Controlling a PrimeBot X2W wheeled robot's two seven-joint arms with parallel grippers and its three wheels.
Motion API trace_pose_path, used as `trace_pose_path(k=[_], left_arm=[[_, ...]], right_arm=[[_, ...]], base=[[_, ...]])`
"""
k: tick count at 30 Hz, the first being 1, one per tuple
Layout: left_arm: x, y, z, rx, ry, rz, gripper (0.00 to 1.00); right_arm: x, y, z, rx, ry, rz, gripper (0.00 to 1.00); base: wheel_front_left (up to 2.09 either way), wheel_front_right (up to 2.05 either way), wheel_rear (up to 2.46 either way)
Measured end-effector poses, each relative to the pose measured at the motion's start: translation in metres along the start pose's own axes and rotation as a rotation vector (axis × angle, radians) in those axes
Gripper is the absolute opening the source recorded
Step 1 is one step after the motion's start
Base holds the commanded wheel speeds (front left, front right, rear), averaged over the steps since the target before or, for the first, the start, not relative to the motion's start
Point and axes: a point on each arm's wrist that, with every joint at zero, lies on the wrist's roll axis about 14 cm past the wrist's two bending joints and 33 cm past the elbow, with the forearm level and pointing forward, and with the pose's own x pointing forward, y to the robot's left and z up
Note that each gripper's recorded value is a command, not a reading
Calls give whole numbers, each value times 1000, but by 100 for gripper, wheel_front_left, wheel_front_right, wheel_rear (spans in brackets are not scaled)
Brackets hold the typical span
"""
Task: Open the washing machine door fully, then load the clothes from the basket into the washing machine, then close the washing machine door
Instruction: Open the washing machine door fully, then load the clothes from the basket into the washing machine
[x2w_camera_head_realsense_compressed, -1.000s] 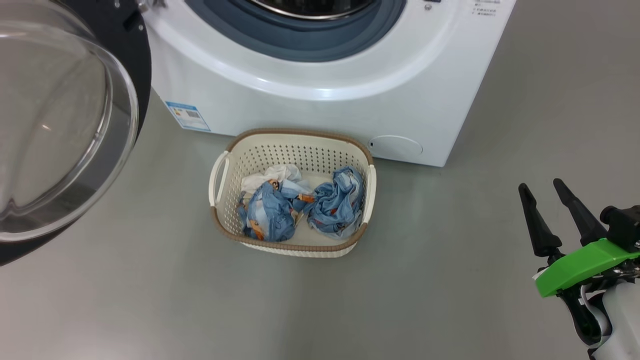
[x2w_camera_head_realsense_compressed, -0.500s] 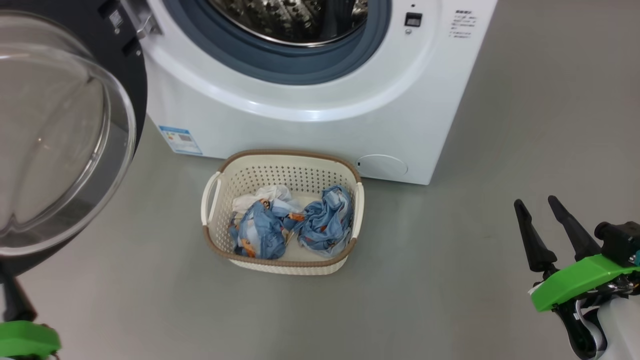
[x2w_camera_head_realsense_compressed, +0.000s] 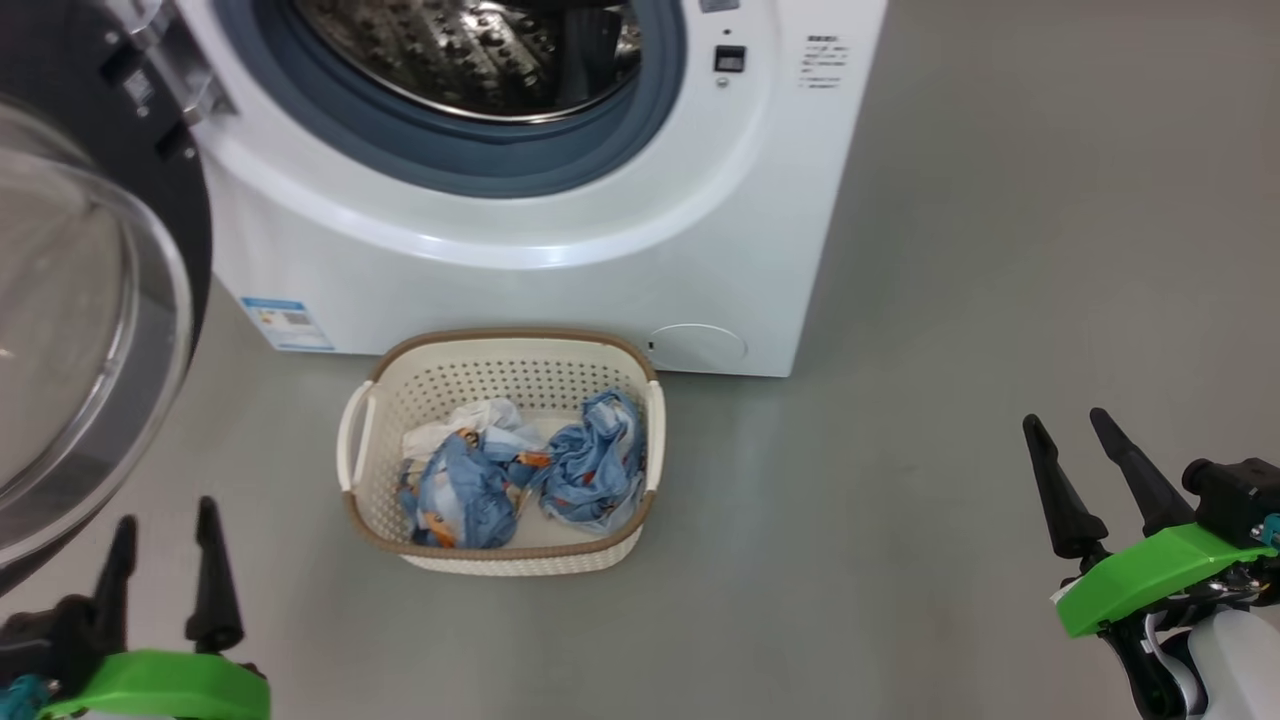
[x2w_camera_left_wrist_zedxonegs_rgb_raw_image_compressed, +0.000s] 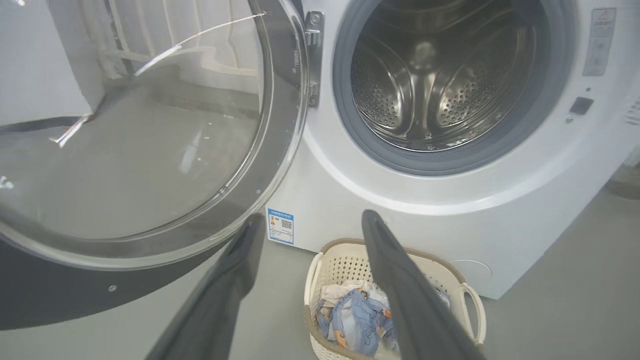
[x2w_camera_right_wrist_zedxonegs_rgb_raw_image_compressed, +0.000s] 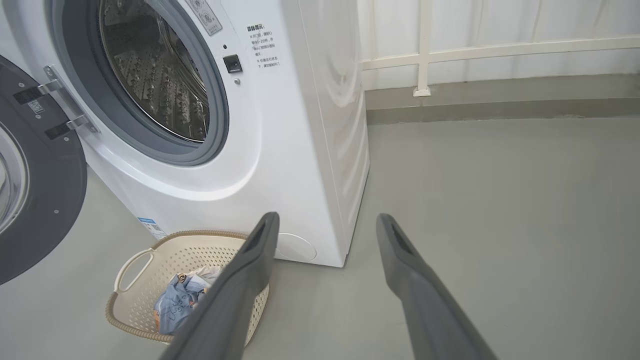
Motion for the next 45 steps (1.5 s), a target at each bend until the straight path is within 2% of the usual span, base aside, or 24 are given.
trace_pose_path(k=[11,23,33,45], left_arm=[[9,-50,-10,-16,27,-161,100],[15,-88,-19,-43,52,-263,100],[16,-100,-19,-66,59,-303,100],[16,-98,-18,-73,56,-302,100]], right_arm=[[-19,-25,9,2,-23,-76,100],[-37,-46,15,8,-44,-147,100],[-49,-56,17,10,-49,-183,100],[-48,-53,17,20,-55,-181,100]], base=[[0,0,0],[0,0,0],[0,0,0],[0,0,0]])
